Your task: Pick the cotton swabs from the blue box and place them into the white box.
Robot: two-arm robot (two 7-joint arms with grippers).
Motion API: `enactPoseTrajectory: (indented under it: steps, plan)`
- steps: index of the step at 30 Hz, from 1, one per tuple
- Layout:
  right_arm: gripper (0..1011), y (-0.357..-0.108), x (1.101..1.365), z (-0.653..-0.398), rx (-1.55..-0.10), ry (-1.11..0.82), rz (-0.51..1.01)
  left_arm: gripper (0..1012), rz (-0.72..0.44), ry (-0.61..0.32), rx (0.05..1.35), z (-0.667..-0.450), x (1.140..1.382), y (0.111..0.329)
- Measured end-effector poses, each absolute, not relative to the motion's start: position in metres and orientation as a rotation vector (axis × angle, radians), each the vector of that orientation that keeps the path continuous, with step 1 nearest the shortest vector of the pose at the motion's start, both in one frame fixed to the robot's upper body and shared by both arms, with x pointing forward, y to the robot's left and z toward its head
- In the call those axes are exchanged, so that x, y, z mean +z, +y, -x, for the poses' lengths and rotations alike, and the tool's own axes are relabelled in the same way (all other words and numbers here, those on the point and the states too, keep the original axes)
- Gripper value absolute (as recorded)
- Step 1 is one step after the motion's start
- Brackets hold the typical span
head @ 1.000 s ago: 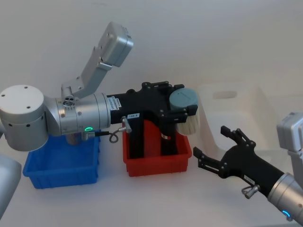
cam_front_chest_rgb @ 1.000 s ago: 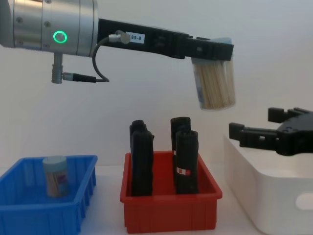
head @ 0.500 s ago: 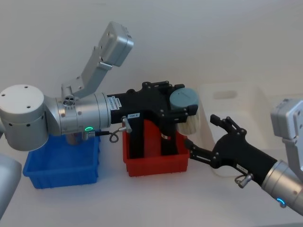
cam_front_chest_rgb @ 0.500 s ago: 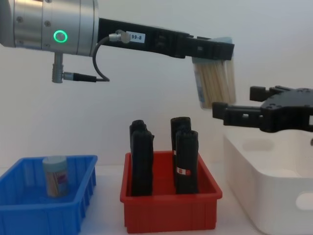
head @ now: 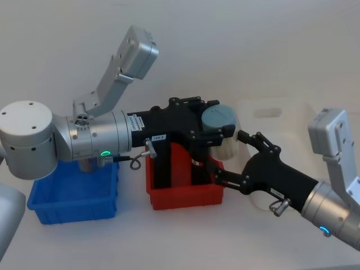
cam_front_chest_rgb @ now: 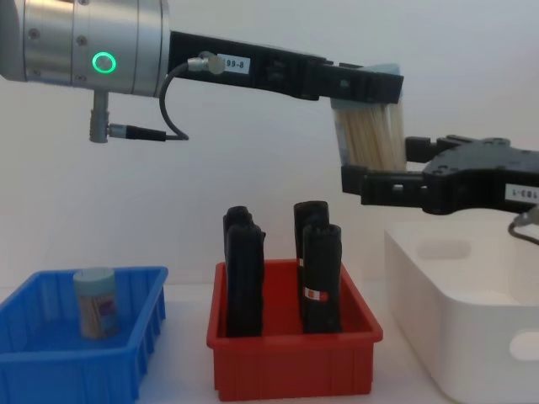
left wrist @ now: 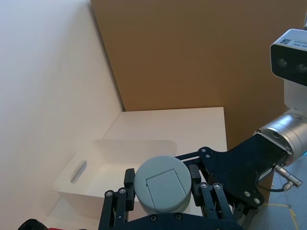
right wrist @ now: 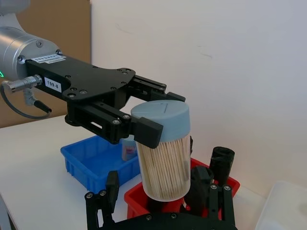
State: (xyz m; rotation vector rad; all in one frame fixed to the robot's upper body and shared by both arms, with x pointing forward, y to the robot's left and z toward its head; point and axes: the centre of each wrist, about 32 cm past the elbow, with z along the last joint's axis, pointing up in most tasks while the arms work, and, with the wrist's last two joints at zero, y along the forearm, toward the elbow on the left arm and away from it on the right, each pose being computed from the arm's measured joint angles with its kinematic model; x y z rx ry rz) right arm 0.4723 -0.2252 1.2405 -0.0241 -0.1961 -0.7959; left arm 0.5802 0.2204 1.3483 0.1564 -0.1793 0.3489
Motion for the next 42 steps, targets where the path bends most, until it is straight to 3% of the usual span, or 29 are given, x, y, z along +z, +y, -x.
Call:
enactPoseTrajectory:
  steps: [12, 18, 22, 24, 30, 42]
  plan:
    - [973, -0.219, 1.247, -0.48, -0.781, -0.216, 0.028, 673, -0.156, -0.179, 0.349, -0.58, 1.348, 0.22]
    - [814, -0.217, 1.249, -0.484, -0.782, -0.225, 0.027, 687, -0.156, -0.179, 0.349, -0.58, 1.348, 0.22]
    - [682, -0.216, 1.25, -0.486, -0.784, -0.228, 0.025, 812, -0.156, -0.179, 0.349, -0.58, 1.348, 0.22]
    - [665, -0.216, 1.251, -0.486, -0.785, -0.23, 0.023, 866, -0.156, -0.179, 0.349, -0.58, 1.348, 0.22]
    - [659, -0.215, 1.252, -0.489, -0.788, -0.233, 0.02, 1003, -0.156, -0.179, 0.349, -0.58, 1.348, 0.221]
    - [659, -0.215, 1.252, -0.491, -0.795, -0.235, 0.017, 1004, -0.156, -0.179, 0.349, -0.58, 1.348, 0.22]
